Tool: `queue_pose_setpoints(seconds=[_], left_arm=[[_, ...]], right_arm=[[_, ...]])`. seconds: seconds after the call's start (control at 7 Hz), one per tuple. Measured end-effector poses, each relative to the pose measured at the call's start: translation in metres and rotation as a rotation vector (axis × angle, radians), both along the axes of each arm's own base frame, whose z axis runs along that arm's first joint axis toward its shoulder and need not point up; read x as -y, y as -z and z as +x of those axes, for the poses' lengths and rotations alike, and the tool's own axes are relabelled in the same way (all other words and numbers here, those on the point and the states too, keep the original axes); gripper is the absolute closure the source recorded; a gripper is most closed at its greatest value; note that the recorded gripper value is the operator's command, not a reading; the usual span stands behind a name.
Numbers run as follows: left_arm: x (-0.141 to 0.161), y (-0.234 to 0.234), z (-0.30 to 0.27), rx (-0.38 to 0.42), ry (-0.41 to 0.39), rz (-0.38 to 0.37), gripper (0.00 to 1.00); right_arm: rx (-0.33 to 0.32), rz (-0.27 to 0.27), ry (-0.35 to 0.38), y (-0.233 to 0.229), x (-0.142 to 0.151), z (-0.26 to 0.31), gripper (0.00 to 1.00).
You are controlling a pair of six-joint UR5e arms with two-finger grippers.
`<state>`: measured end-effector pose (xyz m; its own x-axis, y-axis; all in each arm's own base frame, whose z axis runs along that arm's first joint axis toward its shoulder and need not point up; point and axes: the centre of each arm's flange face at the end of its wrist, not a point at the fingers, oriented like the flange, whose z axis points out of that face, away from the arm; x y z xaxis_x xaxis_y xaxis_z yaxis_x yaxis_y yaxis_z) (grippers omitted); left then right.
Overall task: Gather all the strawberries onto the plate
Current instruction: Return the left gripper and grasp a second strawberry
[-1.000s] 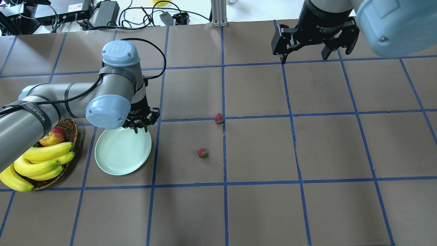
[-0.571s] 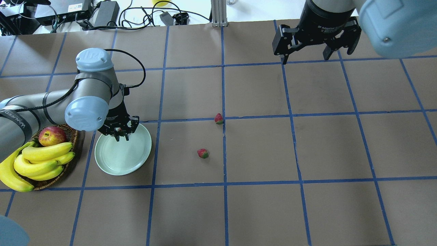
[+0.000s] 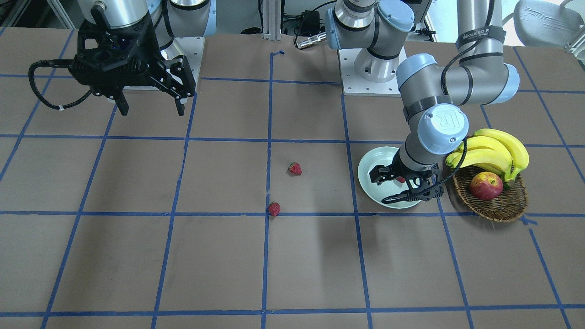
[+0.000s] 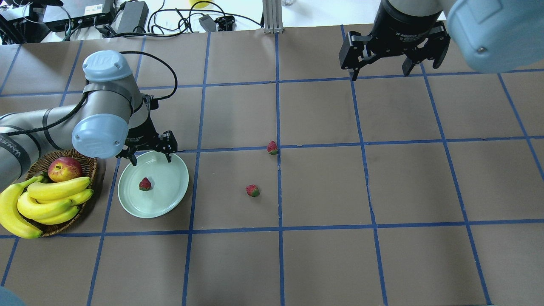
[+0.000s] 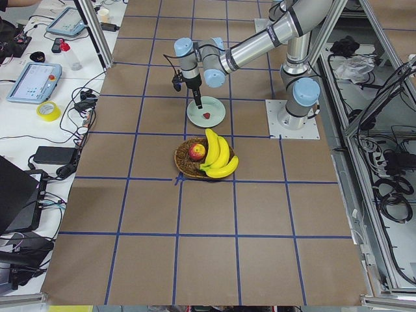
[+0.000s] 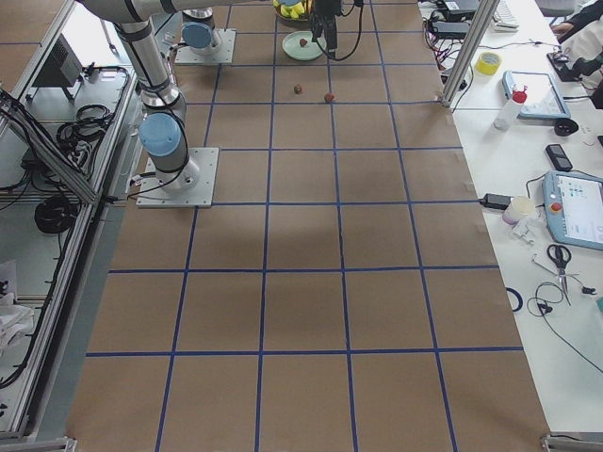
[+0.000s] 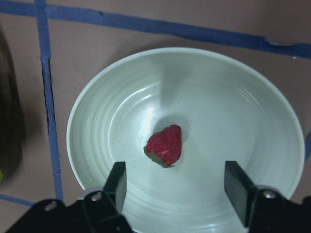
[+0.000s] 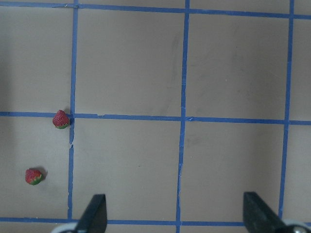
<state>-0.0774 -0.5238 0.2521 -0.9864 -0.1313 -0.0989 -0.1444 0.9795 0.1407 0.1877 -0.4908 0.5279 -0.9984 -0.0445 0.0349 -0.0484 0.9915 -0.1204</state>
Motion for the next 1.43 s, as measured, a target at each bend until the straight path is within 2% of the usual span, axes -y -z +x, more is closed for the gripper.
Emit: queue_pose_setpoints(seconds=[0.29, 0.43, 0.57, 0.86, 1.29, 1.43], left_arm=[[0.003, -0.025, -0.075, -0.061, 0.067, -0.077, 0.00], [0.000, -0.025, -0.109, -0.075, 0.107, -0.097, 0.00], [0.000, -0.023, -0.135, -0.126, 0.128, -0.138, 0.00], [0.012, -0.005, -0.169, -0.272, 0.141, -0.226, 0.00], [0.015, 0.042, -0.218, -0.323, 0.100, -0.284, 0.00], [0.015, 0.054, -0.228, -0.333, 0.091, -0.292, 0.08]], right_arm=[[0.000, -0.002, -0.001, -0.001, -0.001, 0.000, 0.00], [0.003, -0.004, -0.001, -0.002, -0.001, 0.000, 0.00], [0.007, -0.006, -0.001, -0.003, -0.002, 0.001, 0.00], [0.005, -0.011, 0.000, -0.006, -0.006, 0.000, 0.00], [0.011, -0.007, -0.001, -0.006, -0.008, 0.001, 0.00], [0.012, -0.006, -0.001, -0.006, -0.009, 0.002, 0.00]])
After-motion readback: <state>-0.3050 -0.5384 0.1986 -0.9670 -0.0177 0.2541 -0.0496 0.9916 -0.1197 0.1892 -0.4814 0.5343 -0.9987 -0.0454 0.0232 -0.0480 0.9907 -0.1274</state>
